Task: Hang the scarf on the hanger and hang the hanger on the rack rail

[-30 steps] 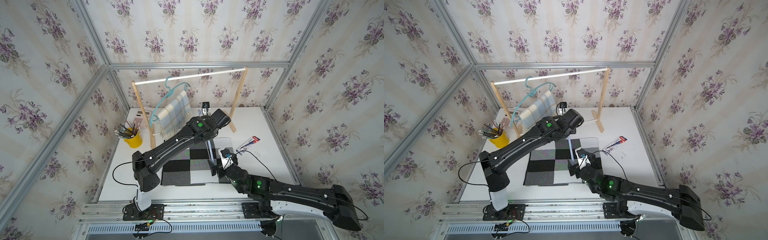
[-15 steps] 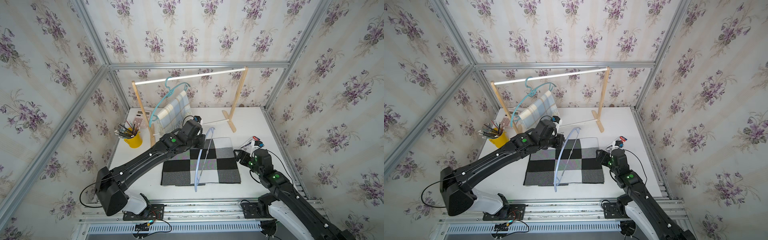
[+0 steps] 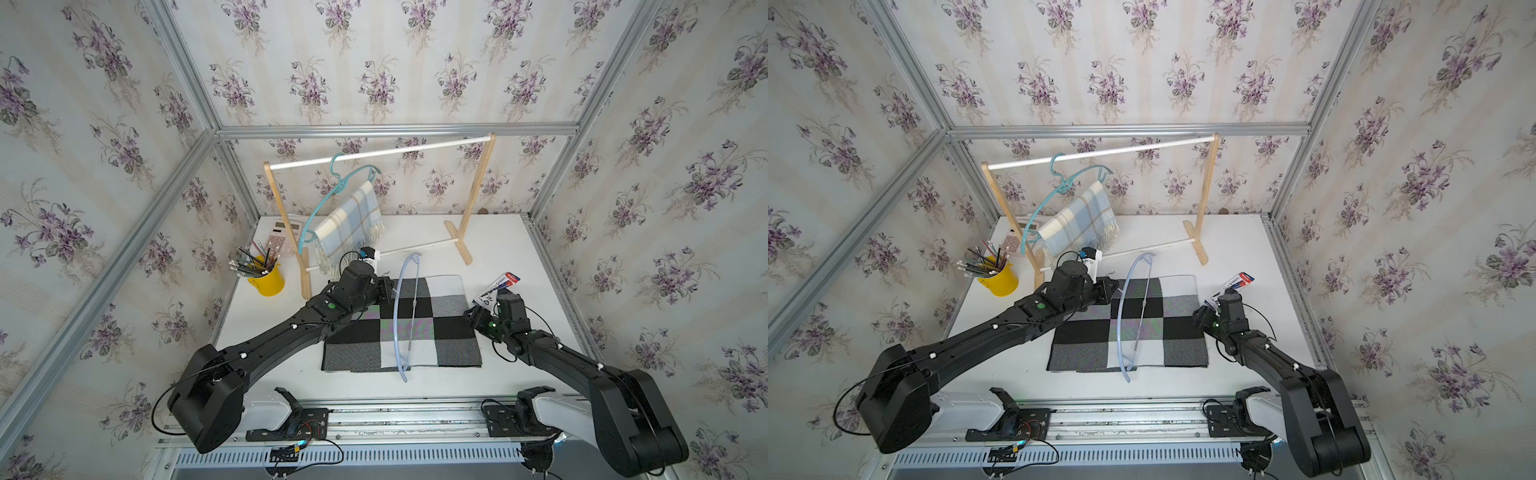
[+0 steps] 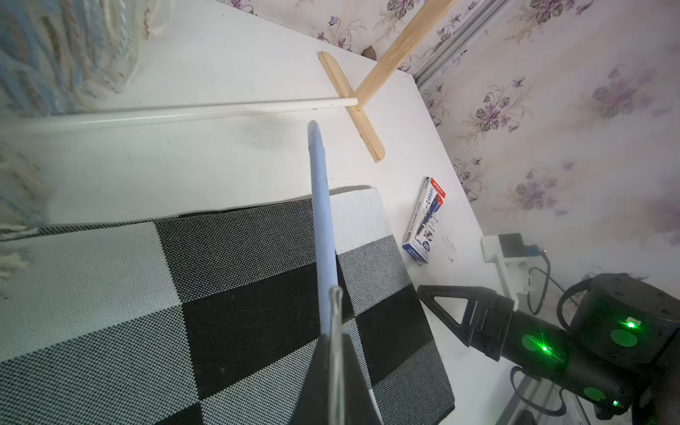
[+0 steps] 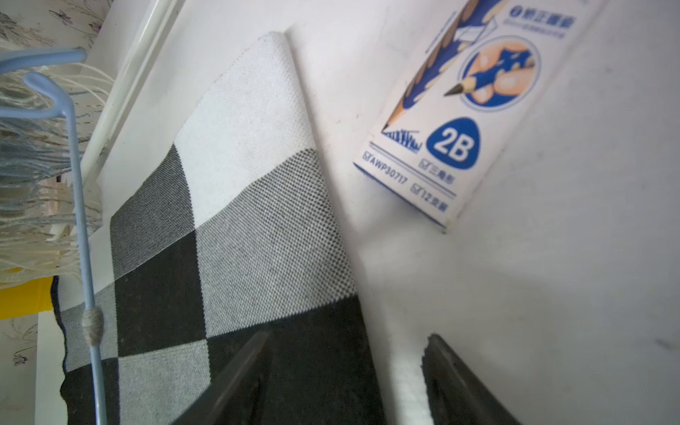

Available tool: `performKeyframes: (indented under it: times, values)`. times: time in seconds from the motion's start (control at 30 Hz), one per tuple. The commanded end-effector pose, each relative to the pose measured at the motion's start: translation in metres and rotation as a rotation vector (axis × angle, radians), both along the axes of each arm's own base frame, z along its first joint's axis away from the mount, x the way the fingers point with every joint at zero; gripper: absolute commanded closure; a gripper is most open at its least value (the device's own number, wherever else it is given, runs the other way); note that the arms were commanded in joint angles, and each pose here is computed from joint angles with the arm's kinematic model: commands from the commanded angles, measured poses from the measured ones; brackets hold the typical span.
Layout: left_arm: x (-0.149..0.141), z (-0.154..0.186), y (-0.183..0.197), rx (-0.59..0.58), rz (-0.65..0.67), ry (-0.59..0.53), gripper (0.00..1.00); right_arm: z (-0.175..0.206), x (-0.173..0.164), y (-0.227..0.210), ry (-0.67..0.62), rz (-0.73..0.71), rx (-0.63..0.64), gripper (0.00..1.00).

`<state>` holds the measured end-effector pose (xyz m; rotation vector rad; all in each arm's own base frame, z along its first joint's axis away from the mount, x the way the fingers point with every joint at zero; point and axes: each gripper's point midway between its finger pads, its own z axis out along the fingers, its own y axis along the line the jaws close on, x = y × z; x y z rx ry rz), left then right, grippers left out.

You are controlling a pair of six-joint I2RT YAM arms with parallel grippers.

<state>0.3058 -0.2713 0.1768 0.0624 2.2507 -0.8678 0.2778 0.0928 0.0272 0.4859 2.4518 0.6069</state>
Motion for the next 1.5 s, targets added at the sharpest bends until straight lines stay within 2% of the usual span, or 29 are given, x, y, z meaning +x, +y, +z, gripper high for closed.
performKeyframes:
  times: [0.0,0.23,0.33,0.5,0.63,0.87,1.07,1.17,1.27,1.47]
  values:
    - [0.012,0.004,0.010,-0.071,0.094,-0.022,1.00,0.002,0.011,0.007,-0.020,0.031,0.012,0.37]
    - [0.007,-0.026,0.026,-0.037,0.162,0.059,1.00,-0.012,0.015,0.007,0.036,0.039,-0.010,0.48]
    - [0.005,-0.035,0.029,-0.026,0.174,0.085,1.00,-0.018,0.014,0.009,0.068,0.048,-0.013,0.56]
    - [0.003,-0.041,0.034,-0.005,0.178,0.093,1.00,-0.020,0.014,0.008,0.085,0.049,-0.022,0.76]
    - [0.001,-0.044,0.037,0.026,0.159,0.086,1.00,-0.003,0.019,0.010,0.036,0.056,-0.011,0.99]
    - [-0.004,-0.047,0.044,0.073,0.135,0.078,1.00,0.074,0.023,0.046,-0.134,0.172,0.106,1.00]
    - [-0.008,-0.050,0.046,0.075,0.121,0.081,1.00,0.128,0.003,0.143,-0.210,0.437,0.295,1.00]
    - [-0.010,-0.053,0.046,0.075,0.112,0.090,1.00,0.135,-0.017,0.206,-0.190,0.557,0.401,1.00]
    - [-0.012,-0.055,0.047,0.074,0.113,0.093,1.00,0.125,-0.024,0.249,-0.143,0.597,0.475,1.00]
    - [-0.016,-0.052,0.052,0.069,0.117,0.082,1.00,0.081,-0.013,0.283,-0.054,0.513,0.511,1.00]
